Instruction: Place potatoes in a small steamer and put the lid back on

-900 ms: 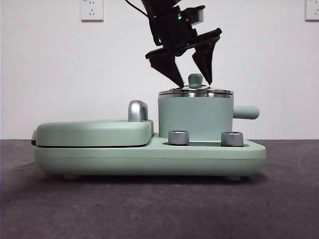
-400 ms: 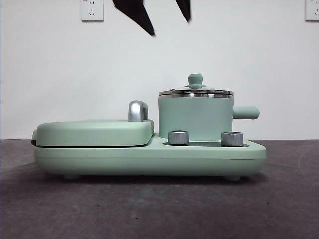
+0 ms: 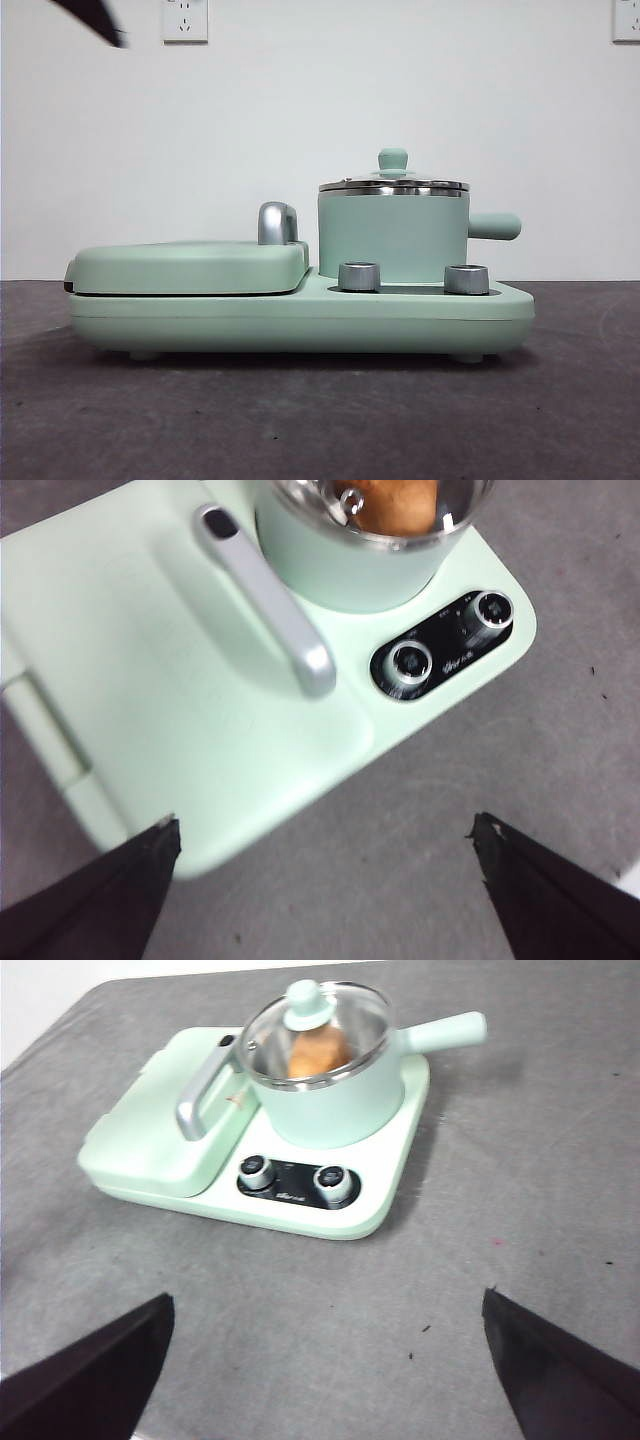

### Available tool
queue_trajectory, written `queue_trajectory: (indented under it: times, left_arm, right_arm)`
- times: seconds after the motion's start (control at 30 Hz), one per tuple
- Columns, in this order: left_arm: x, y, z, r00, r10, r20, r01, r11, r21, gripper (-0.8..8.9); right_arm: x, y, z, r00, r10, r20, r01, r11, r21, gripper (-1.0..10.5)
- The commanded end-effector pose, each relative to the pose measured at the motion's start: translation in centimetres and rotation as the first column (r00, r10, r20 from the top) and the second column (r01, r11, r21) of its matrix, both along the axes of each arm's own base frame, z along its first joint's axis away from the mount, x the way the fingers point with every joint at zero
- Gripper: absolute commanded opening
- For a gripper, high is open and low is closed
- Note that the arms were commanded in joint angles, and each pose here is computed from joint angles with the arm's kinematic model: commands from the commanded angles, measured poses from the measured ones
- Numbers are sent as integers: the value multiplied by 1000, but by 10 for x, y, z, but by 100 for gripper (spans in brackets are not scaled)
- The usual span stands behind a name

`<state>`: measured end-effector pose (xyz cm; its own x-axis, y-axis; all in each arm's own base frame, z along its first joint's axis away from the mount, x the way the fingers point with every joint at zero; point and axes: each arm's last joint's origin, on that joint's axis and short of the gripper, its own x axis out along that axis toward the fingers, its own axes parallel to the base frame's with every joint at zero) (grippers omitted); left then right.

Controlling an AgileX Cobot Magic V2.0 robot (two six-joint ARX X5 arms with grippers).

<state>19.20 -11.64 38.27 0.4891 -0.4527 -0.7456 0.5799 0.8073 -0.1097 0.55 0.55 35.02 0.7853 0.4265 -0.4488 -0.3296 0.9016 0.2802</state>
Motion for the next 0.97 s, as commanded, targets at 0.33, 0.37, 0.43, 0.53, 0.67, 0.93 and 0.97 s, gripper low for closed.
queue_trajectory:
  times: [0.33,0.37,0.43,0.53,0.67,0.93,0.97]
  left_arm:
    - [-115,67,-35,971,84,224,-25,967,-254,453]
    - [-120,70,-35,967,90,237,-24,963,-267,429]
    - [-130,76,-33,958,96,270,-14,957,-289,317]
    - [-139,81,-31,949,101,299,-4,952,-307,0]
    - [-142,82,-34,955,97,281,-10,955,-295,14]
    - [-142,82,-35,961,95,262,-17,958,-285,24]
    - [-142,82,-35,961,95,262,-17,958,-285,24]
  right_arm:
    - [-2,2,4,992,115,51,-114,993,-23,490]
    - [-2,2,4,992,119,51,-118,993,-21,490]
    - [-2,2,4,992,120,49,-119,993,-21,416]
    - [-3,2,4,991,128,42,-127,992,-21,-30]
    - [-3,2,4,990,132,42,-131,991,-21,16]
    - [-3,2,4,990,135,42,-134,991,-20,16]
    - [-3,2,4,990,135,42,-134,991,-20,16]
